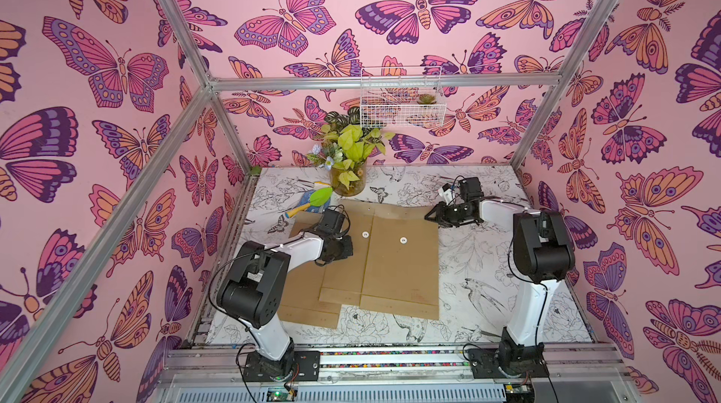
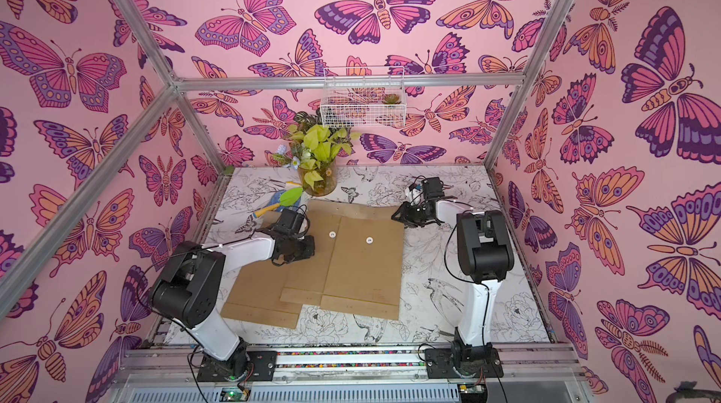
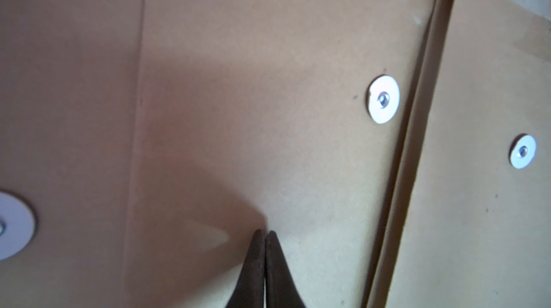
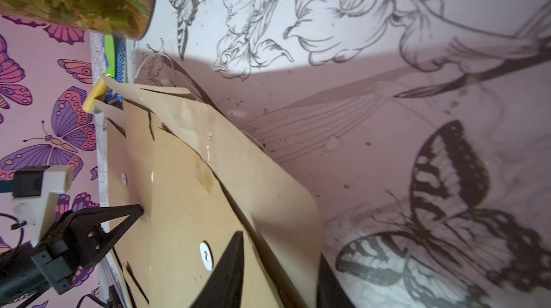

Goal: Open the file bag
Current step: Place the file bag at the file bag, then reset both arms

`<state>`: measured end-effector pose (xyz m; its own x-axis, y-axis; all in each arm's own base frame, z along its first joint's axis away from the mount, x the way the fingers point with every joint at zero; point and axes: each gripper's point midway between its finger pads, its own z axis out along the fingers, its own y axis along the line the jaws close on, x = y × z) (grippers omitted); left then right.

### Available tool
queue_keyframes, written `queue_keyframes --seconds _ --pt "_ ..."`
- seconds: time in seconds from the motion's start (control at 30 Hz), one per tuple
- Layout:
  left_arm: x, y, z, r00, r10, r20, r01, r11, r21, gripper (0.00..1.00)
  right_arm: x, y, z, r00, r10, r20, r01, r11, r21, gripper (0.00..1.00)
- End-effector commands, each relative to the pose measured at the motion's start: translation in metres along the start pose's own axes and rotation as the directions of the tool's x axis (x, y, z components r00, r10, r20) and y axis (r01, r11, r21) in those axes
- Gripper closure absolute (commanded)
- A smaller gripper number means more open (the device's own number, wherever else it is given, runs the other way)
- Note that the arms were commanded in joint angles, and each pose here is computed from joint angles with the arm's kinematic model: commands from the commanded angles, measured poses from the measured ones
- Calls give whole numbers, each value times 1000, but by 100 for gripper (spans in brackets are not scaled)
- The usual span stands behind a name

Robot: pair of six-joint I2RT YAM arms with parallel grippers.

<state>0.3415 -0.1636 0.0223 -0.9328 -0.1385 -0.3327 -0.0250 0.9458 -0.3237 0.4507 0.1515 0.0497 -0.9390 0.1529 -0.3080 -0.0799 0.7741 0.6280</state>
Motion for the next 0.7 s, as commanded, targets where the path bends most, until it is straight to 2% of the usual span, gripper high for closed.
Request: queue_keyframes --seconds 0.0,0.17,0.2,0.27,0.3,0.33,0.47,0.53,0.6,0.67 --pt "3 -1 -12 1000 8 -29 -8 1000 -4 83 -6 -11 -13 1000 -25 10 24 997 80 61" --pt "-18 -14 -41 998 41 40 -41 999 17 60 -11 -9 -39 996 -53 65 43 989 144 37" --pt "-23 -17 -51 996 51 67 -52 999 17 52 -13 -5 -49 994 -67 90 52 986 159 26" --pt "-35 -21 -75 988 67 137 -70 997 16 33 -16 3 -70 984 -90 151 60 980 190 5" --pt "-41 -23 -89 981 75 180 -79 997 12 23 -18 7 -84 976 -101 195 59 977 206 1" --pt "-47 -23 -105 970 84 228 -87 996 6 2 -19 14 -98 964 -116 240 63 974 216 1" --pt "-63 -16 -166 898 109 426 -97 994 -50 0 -14 40 -149 891 -196 408 110 968 224 1" --pt "-68 -5 -191 846 128 518 -87 991 -101 1 -10 43 -173 841 -232 490 112 959 262 1" --pt "-71 13 -212 787 130 603 -31 985 -171 1 -6 37 -190 792 -262 551 96 945 312 1" --pt "-73 30 -226 727 138 673 17 976 -218 0 1 28 -203 766 -291 573 69 924 376 1"
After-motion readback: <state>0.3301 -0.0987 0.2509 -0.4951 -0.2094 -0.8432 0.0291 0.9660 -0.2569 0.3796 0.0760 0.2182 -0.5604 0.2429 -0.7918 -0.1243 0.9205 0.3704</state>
